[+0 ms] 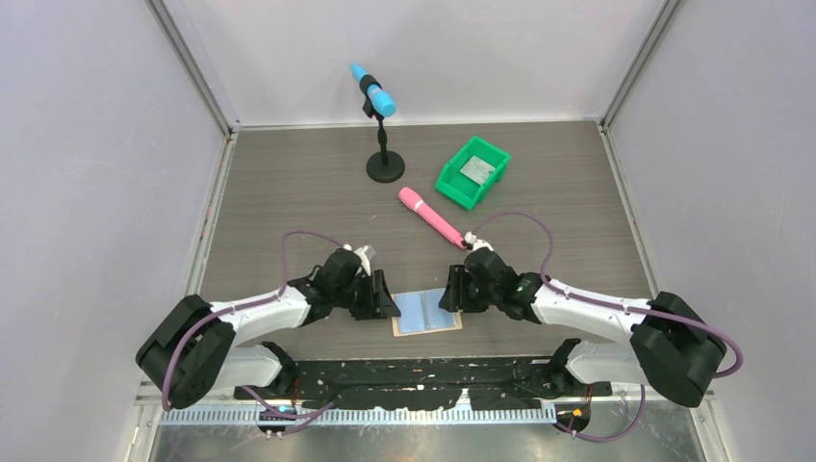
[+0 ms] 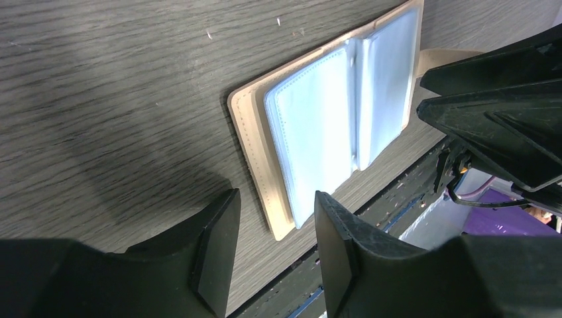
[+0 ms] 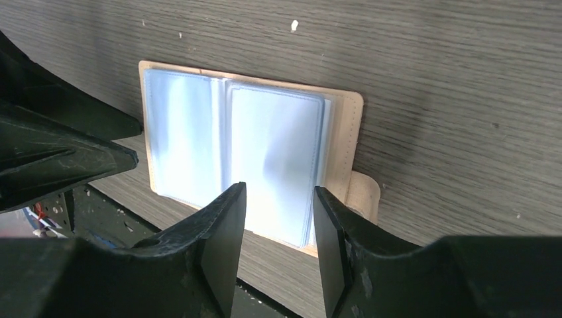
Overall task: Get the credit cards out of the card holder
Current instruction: Remove the credit card from the card holder.
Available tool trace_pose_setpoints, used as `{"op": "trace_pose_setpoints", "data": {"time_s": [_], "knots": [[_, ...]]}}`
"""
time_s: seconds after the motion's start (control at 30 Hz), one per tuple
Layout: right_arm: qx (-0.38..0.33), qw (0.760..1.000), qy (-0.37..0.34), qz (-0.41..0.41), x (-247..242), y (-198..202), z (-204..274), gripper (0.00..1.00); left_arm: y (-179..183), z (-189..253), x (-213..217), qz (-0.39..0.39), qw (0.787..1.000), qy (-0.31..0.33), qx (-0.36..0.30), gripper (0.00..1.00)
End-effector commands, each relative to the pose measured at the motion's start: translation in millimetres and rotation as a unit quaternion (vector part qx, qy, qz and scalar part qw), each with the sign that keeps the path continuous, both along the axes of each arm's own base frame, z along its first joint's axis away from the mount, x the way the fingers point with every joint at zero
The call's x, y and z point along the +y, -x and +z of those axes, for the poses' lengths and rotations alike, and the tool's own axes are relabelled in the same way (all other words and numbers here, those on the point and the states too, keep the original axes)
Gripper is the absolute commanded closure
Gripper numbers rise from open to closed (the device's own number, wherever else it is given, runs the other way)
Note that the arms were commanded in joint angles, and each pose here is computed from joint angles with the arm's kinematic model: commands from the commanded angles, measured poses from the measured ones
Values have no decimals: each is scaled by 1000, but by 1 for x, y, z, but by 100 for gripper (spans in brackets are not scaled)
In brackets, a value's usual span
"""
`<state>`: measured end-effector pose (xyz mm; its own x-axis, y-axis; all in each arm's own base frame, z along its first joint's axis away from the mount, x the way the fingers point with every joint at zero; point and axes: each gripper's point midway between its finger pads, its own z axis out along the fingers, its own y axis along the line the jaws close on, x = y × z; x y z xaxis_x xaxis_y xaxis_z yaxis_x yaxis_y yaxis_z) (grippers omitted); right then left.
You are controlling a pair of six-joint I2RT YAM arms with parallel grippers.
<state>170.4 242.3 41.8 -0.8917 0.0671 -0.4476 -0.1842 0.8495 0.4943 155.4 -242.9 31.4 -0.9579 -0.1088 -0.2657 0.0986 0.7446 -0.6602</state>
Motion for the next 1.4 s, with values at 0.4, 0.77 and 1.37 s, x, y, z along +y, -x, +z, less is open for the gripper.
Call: {"op": "trace_pose_setpoints", "data": {"time_s": [0.4,0.77,1.37], "knots": [[5,1000,-5,7,11,-4,-12,52,-5,-1,-7,-12,1000,9,-8,57],[7,998,-57,25,29,-2,-1,53,-4,-4,-12,-18,1000,14,-1,63],[-13,980,-181,79,63,7,41,57,-2,-2,-11,-13,1000,17,-1,63]]}}
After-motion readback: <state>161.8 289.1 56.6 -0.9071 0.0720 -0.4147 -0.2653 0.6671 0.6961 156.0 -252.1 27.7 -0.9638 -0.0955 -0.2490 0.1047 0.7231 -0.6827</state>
